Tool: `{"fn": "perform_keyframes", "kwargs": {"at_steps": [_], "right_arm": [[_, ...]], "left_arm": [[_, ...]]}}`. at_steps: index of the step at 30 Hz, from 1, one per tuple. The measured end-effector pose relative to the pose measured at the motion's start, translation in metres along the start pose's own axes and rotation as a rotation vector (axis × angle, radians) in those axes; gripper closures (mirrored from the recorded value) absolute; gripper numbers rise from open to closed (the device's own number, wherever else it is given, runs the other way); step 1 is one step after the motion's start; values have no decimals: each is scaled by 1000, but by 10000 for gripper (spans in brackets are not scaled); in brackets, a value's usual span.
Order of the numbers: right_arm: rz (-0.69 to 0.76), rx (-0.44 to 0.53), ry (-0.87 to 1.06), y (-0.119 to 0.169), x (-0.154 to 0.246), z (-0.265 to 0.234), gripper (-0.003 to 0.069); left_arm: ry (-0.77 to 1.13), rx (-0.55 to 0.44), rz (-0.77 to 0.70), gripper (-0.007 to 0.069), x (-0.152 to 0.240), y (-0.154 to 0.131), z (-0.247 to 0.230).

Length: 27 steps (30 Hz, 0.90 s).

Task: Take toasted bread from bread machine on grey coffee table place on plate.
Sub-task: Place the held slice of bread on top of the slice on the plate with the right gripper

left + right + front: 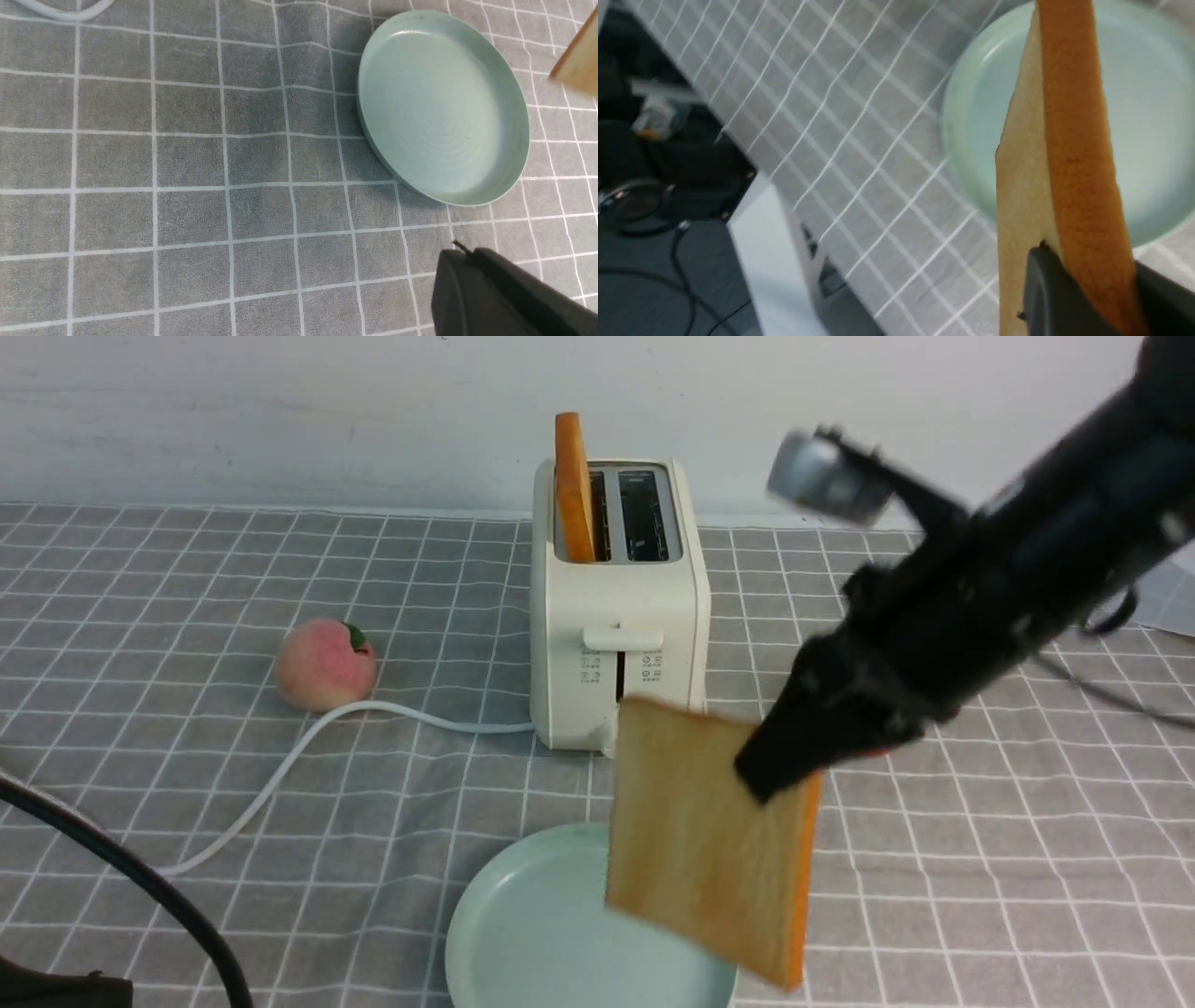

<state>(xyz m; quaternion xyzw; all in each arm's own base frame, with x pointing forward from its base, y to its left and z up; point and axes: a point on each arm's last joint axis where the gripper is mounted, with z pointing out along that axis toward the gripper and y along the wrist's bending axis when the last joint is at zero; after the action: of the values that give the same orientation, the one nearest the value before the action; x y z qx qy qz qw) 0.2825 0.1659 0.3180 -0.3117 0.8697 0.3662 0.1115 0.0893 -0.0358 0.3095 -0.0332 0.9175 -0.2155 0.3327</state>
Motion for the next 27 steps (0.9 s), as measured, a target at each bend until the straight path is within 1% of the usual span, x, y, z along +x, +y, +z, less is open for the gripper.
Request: {"fn": "perform_keyframes", "kwargs": {"at_steps": [1,2,3,4,5,6,7,11,15,17,19,20,21,23,24,25,26,27], "right_arm": [[-6,-18,2,-1,0,3,564],[-13,-94,16,-8,6,23,564],[-13,-125,14,-14,6,33,564],[-12,-131,13,-14,6,34,564],[12,-176,-4,-23,4,48,564],[19,-182,-12,-24,3,49,564],[52,-202,-25,-33,1,60,564],[133,-210,-28,-56,-1,85,564],[176,-195,-17,-71,1,99,564],[185,-180,-20,-75,1,103,551],[185,-166,-27,-77,0,104,516],[186,-165,-27,-77,0,104,511],[182,-158,-25,-78,1,104,488],[172,-131,-5,-80,3,104,383],[171,-126,1,-80,3,104,364],[156,-104,15,-81,2,103,298],[141,-86,26,-80,1,100,253],[138,-81,30,-80,1,98,228]], "left_arm": [[0,0,0,639,0,0,0],[0,0,0,639,0,0,0],[0,0,0,639,0,0,0],[0,0,0,639,0,0,0],[0,0,0,639,0,0,0],[0,0,0,639,0,0,0],[0,0,0,639,0,0,0],[0,0,0,639,0,0,0],[3,0,0,639,0,0,0],[3,0,0,639,0,0,0],[3,0,0,639,0,0,0],[3,0,0,639,0,0,0],[3,0,0,639,0,0,0],[4,0,0,639,0,0,0],[4,0,0,639,0,0,0],[0,0,0,639,0,0,0],[-9,0,0,639,-1,0,0],[-13,0,0,639,-1,0,0]]}}
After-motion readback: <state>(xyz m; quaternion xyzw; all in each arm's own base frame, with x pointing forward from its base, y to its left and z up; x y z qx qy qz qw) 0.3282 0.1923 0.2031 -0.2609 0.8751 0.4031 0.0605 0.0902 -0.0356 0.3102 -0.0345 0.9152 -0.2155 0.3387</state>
